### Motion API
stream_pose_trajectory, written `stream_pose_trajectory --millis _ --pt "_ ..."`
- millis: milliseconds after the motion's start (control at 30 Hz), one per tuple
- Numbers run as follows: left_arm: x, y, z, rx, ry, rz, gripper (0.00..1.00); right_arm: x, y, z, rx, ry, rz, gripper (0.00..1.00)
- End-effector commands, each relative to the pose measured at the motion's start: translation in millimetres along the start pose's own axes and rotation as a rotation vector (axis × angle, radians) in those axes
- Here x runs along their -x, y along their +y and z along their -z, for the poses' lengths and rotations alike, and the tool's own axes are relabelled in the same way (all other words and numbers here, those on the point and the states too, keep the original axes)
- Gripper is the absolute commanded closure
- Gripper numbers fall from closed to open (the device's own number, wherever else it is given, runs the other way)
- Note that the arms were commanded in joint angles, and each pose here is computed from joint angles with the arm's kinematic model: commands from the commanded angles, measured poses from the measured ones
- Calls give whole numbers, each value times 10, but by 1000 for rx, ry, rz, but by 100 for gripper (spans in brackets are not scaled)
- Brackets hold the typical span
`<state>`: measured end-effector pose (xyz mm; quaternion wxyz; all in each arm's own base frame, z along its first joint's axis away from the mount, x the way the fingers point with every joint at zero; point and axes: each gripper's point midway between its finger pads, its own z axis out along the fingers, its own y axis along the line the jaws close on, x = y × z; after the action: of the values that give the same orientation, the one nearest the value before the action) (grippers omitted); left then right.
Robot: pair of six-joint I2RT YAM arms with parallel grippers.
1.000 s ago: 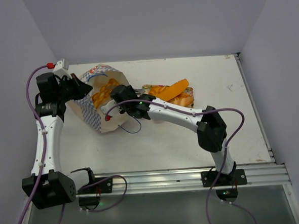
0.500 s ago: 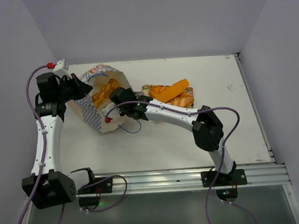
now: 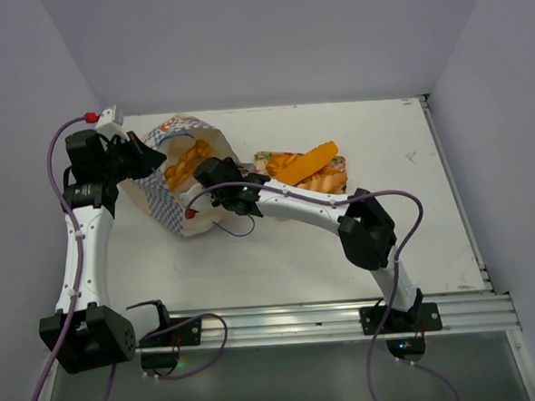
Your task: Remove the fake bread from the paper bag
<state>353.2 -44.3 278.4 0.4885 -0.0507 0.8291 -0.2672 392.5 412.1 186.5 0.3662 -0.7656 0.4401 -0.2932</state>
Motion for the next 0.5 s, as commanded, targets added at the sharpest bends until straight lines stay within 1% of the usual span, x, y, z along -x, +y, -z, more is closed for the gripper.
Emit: stream_pose_trajectory --millis 0,267,467 --pt "179 -131 60 -44 -36 -41 100 -9 -241 27 -87 18 -34 52" --pt "180 -132 66 -44 -36 -39 100 -7 -344 32 -148 23 -44 52" --pt "173 -131 64 -45 -35 -38 100 -39 -202 -67 -100 43 -17 52"
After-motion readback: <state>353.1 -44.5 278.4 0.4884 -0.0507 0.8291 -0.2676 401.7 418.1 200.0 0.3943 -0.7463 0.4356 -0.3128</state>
